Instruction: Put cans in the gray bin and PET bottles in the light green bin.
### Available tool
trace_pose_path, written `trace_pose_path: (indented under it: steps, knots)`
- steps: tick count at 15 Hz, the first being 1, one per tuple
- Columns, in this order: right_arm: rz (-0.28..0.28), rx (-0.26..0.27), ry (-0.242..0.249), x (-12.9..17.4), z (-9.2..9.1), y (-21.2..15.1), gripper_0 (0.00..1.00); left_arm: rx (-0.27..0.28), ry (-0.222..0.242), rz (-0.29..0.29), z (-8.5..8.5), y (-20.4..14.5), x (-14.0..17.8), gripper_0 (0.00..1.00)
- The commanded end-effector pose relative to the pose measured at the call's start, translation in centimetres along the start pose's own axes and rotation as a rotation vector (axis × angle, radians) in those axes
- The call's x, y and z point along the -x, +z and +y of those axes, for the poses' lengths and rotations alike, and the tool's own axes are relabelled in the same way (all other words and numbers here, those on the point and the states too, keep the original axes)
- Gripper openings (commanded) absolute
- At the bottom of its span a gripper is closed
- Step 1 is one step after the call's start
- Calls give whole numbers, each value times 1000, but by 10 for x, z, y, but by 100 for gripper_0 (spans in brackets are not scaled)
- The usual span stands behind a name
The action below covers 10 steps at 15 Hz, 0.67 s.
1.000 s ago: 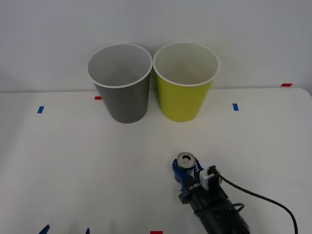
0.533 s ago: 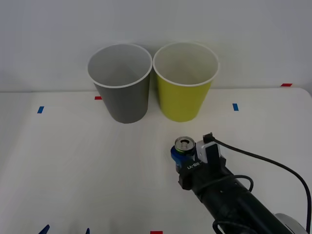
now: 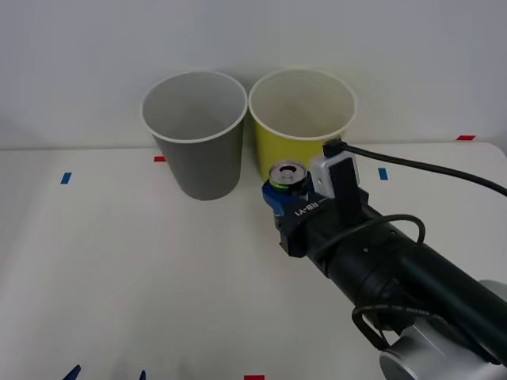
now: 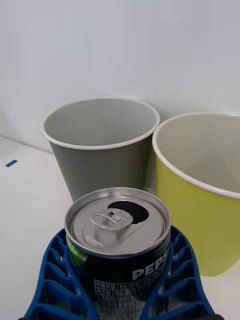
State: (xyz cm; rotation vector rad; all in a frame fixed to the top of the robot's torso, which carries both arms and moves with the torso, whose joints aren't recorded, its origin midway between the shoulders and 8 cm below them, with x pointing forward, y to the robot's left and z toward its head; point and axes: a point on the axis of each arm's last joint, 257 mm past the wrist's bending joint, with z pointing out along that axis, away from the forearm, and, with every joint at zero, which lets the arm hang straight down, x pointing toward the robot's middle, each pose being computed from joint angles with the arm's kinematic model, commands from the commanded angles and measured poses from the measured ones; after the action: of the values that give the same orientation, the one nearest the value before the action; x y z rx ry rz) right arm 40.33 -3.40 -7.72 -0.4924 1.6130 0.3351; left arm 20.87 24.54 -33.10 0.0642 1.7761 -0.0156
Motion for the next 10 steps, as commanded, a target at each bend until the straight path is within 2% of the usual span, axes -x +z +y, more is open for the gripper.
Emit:
trace_pose_path:
  steps: [1,2,5,7,10]
  knots:
    - [-34,20,-38,23,-3,7,6,0,0,0,0,0,0,100]
    - [-39,28,-48,27,-1,8,6,0,0,0,0,0,0,100]
    - [-57,98,-81,43,16,24,6,0,0,0,0,0,0,100]
    - [-74,156,-66,58,32,45,5,0,0,0,0,0,0,100]
    - [-84,182,-74,77,39,76,5,0,0,0,0,0,0,100]
